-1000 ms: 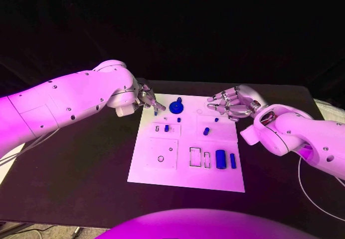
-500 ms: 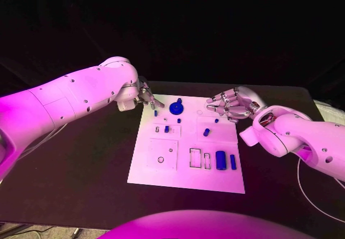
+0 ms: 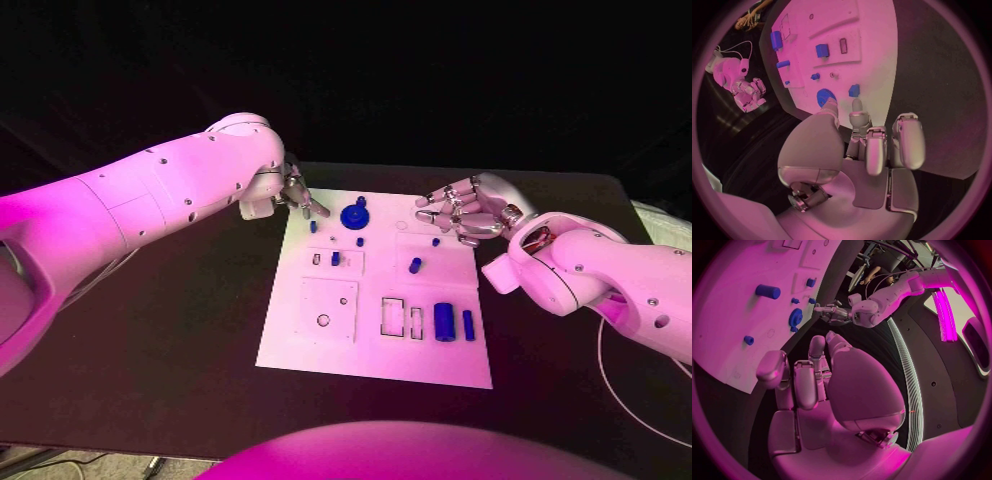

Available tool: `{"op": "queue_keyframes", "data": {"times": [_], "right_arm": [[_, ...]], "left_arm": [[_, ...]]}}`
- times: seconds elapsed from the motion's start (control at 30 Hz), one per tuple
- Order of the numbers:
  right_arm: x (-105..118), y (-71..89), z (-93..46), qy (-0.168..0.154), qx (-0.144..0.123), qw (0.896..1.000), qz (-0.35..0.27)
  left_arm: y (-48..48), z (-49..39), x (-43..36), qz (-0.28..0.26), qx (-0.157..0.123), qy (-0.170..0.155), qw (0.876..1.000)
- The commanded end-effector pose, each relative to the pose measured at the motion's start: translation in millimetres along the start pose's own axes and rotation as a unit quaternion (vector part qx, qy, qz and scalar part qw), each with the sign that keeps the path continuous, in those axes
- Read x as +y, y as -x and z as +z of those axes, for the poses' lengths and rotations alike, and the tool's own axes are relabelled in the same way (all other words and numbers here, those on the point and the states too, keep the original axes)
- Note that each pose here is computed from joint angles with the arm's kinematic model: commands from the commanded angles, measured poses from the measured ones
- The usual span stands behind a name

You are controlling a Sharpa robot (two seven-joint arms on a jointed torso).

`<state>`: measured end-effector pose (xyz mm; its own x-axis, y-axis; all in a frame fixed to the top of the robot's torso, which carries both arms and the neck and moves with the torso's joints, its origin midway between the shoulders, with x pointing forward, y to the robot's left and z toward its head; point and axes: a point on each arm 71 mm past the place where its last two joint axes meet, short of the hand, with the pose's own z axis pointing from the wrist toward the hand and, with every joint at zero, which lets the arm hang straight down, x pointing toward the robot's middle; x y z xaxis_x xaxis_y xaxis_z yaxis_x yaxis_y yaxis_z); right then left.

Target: Assemble the parts on the task board

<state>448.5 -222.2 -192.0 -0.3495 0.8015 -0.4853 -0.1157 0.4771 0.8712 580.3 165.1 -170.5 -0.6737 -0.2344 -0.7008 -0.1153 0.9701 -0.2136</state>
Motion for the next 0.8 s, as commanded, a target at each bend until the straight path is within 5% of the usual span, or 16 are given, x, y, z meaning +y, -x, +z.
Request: {"op": "queue_keyframes", "data": {"times": [0.03, 0.8], "right_arm": [[0.9, -1.6, -0.1, 0.005, 0.006, 1.0, -0.001], [1.6, -2.4, -0.1, 0.007, 0.008, 1.0, 0.0]], "left_arm": [[-0.3, 0.5, -0.1, 0.02, 0.007, 0.005, 1.0], [-6.7, 6.3, -1.6, 0.033, 0.026, 0.017, 0.999]]}}
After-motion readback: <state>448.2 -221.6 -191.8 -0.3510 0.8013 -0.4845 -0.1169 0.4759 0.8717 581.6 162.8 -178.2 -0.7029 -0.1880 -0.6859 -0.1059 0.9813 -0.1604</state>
